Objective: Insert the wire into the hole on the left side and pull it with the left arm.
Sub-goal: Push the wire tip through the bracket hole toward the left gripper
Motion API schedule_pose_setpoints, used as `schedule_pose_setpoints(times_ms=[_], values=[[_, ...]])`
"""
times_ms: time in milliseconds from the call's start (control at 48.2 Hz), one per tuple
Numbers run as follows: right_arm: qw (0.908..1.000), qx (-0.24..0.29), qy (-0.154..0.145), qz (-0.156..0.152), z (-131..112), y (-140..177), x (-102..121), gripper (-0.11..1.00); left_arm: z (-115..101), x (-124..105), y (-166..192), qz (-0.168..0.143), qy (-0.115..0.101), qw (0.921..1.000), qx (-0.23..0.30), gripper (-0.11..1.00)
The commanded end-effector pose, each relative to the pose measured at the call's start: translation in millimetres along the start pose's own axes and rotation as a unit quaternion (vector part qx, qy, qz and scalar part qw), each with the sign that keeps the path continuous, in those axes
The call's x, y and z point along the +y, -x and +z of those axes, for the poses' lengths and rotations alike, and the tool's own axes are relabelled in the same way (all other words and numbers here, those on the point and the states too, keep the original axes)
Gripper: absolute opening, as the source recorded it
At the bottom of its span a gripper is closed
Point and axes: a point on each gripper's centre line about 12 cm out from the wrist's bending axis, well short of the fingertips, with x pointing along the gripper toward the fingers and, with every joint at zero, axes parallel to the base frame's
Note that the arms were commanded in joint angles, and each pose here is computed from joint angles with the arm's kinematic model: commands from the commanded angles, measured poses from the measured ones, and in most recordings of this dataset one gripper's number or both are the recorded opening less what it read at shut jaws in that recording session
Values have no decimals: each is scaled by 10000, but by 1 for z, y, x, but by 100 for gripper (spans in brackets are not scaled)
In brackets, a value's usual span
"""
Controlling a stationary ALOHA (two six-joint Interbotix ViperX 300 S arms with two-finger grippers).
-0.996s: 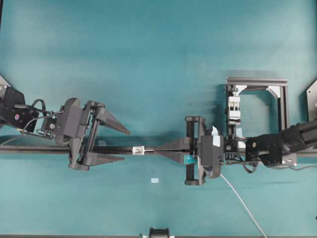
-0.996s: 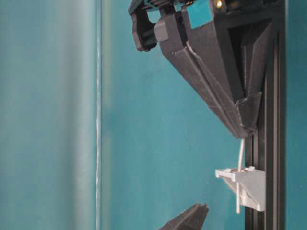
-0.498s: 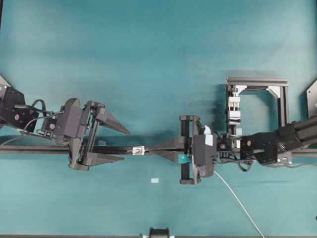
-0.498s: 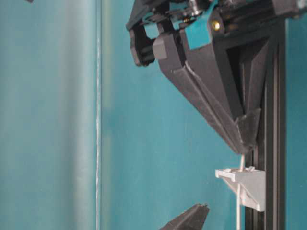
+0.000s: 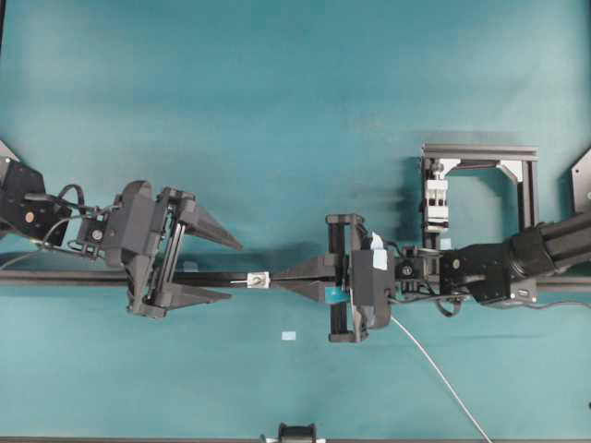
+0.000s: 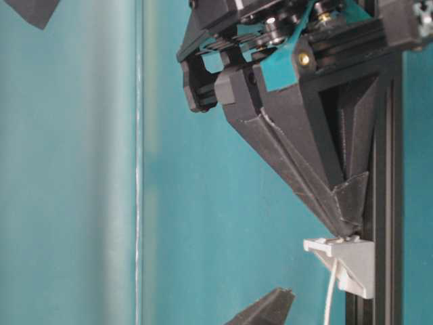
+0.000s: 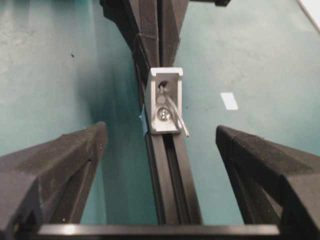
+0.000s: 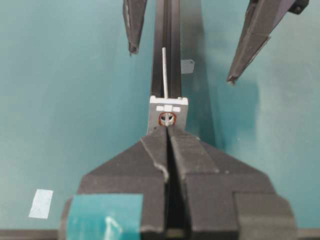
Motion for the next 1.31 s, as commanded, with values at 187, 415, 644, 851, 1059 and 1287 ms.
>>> schedule_pose_setpoints(times_ms=[187, 415, 644, 851, 1059, 1287], values=[[9999, -156, -59, -18, 12, -3, -1, 1, 17, -4, -3, -43, 241, 9996, -101, 29], [9999, -157, -61, -25, 12, -3, -2, 1, 16, -5, -10, -26, 493, 9987, 108, 29], [9998, -164, -61, -26, 12, -3, -2, 1, 11, -4, -10, 19, 655, 9974, 287, 29], [9999, -156, -59, -18, 12, -3, -1, 1, 12, -4, -10, 18, 670, 9974, 279, 26], [9999, -157, -68, -25, 12, -3, -2, 1, 13, -5, -12, 24, 672, 9972, 317, 11], [9998, -171, -104, -21, 13, -3, -2, 1, 10, -5, -12, 49, 662, 9966, 484, -10]])
